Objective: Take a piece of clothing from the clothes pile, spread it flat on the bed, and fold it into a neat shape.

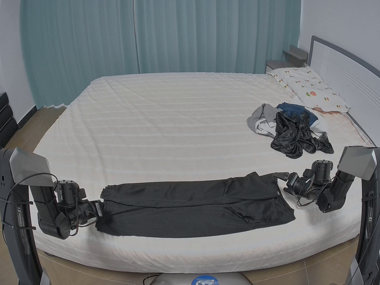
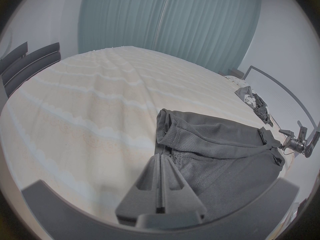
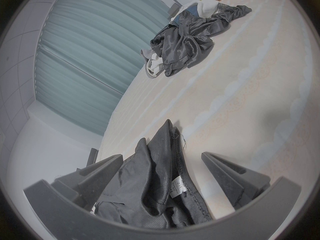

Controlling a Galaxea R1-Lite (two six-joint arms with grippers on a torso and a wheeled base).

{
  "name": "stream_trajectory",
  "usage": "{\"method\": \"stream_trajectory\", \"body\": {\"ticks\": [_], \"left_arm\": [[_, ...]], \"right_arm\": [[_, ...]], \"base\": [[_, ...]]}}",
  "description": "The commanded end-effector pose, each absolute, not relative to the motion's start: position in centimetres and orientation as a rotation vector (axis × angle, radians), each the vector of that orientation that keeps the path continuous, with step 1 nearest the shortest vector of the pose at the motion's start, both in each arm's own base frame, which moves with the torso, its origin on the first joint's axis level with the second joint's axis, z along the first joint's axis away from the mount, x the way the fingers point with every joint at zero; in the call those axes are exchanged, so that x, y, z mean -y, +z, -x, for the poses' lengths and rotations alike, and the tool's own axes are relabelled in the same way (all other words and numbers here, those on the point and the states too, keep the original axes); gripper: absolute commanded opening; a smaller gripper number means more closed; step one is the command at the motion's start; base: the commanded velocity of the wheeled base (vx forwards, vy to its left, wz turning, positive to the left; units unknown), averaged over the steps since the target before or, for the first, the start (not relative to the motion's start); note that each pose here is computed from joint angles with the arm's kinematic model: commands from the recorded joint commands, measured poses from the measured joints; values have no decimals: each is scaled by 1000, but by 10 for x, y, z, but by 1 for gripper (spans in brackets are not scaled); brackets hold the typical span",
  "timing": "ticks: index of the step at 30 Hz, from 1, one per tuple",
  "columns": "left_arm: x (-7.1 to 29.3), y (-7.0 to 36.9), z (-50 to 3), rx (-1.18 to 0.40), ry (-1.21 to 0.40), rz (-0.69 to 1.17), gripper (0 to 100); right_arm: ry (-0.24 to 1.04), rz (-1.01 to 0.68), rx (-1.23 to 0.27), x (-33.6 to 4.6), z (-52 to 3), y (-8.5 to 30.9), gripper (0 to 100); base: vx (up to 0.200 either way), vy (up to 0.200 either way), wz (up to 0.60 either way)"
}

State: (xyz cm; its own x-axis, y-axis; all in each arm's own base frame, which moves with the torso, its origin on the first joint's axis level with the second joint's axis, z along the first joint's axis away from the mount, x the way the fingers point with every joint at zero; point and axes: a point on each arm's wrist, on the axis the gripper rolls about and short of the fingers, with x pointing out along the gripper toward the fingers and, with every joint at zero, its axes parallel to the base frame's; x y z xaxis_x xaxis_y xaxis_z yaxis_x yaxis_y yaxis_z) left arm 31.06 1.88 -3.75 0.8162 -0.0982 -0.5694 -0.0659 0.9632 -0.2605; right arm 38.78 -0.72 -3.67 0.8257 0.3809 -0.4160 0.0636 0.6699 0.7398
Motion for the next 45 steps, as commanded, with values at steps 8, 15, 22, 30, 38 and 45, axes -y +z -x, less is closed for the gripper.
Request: {"method": "stream_trajectory", "body": {"ticks": [8, 15, 22, 30, 38, 45], "left_arm": [[-33, -29, -316, -573, 18, 291, 0], [-34, -25, -317, -557, 14, 310, 100], [-26, -13, -329, -506, 20, 446, 100], [-31, -11, -339, -515, 134, 436, 100], [-35, -6, -348, -558, 240, 457, 100], [-20, 0, -352, -561, 191, 578, 100]], "right_arm": [[191, -828, -588, 7, -388, -37, 100], [192, -828, -586, 7, -388, -37, 100], [192, -828, -586, 7, -388, -37, 100], [191, -828, -588, 7, -388, -38, 100], [182, -825, -592, 7, -388, -41, 100], [183, -824, -590, 7, -389, -41, 100]], "base": [[0, 0, 0], [0, 0, 0], [0, 0, 0], [0, 0, 0], [0, 0, 0], [0, 0, 0]]}}
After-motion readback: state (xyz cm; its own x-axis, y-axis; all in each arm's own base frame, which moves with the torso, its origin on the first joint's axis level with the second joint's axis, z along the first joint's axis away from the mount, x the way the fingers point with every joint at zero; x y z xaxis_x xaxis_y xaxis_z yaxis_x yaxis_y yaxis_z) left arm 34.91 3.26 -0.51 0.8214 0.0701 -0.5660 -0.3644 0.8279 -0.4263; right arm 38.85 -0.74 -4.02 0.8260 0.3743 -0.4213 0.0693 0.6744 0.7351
